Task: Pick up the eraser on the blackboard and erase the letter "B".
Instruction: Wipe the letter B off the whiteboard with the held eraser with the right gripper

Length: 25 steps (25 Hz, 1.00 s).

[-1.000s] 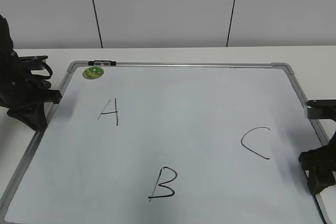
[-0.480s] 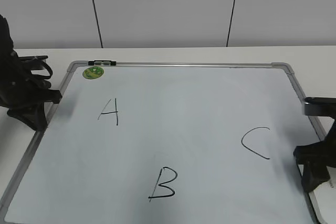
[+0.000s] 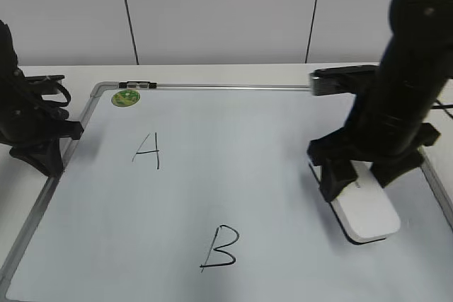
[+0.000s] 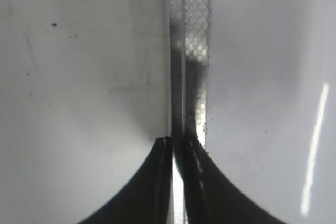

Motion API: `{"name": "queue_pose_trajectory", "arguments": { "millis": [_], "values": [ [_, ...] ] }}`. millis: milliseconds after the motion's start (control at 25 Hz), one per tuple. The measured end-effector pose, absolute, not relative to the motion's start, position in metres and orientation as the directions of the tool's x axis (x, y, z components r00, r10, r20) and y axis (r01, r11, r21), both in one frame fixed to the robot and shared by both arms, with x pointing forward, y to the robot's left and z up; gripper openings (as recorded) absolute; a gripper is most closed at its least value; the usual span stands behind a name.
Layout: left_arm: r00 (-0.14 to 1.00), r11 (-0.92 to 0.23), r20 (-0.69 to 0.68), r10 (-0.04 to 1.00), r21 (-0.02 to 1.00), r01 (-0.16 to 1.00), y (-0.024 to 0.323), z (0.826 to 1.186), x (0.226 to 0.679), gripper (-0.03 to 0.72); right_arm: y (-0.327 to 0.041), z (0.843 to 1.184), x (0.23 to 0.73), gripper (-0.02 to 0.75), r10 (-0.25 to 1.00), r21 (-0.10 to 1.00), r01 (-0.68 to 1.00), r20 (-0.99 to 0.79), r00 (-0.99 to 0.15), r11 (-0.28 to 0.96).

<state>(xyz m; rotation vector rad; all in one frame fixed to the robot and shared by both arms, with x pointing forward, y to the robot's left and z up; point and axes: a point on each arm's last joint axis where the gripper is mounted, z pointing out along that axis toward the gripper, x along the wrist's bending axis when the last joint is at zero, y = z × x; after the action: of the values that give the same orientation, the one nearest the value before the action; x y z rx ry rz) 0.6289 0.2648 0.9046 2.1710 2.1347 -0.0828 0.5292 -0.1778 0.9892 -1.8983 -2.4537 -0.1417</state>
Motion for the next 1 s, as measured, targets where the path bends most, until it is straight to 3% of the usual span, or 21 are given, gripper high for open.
{"name": "queue_pose_trajectory", "arguments": {
  "millis": [200, 480, 1000],
  "values": [
    [0.018, -0.015, -0.106, 0.994, 0.030, 0.999, 0.265, 0.905, 0.629, 0.038, -0.125, 0.980, 0.539, 0.521, 0.917, 0.005, 0.918, 0.025, -0.398, 0.398],
    [0.018, -0.015, -0.106, 0.994, 0.030, 0.999, 0.265, 0.905, 0.629, 0.039, -0.071, 0.969, 0.544, 0.521, 0.861, 0.007, 0.861, -0.008, -0.509, 0.509],
    [0.018, -0.015, -0.106, 0.994, 0.030, 0.999, 0.265, 0.905, 0.629, 0.041, -0.033, 0.925, 0.536, 0.521, 0.814, -0.042, 0.814, -0.018, -0.581, 0.580]
  ]
}}
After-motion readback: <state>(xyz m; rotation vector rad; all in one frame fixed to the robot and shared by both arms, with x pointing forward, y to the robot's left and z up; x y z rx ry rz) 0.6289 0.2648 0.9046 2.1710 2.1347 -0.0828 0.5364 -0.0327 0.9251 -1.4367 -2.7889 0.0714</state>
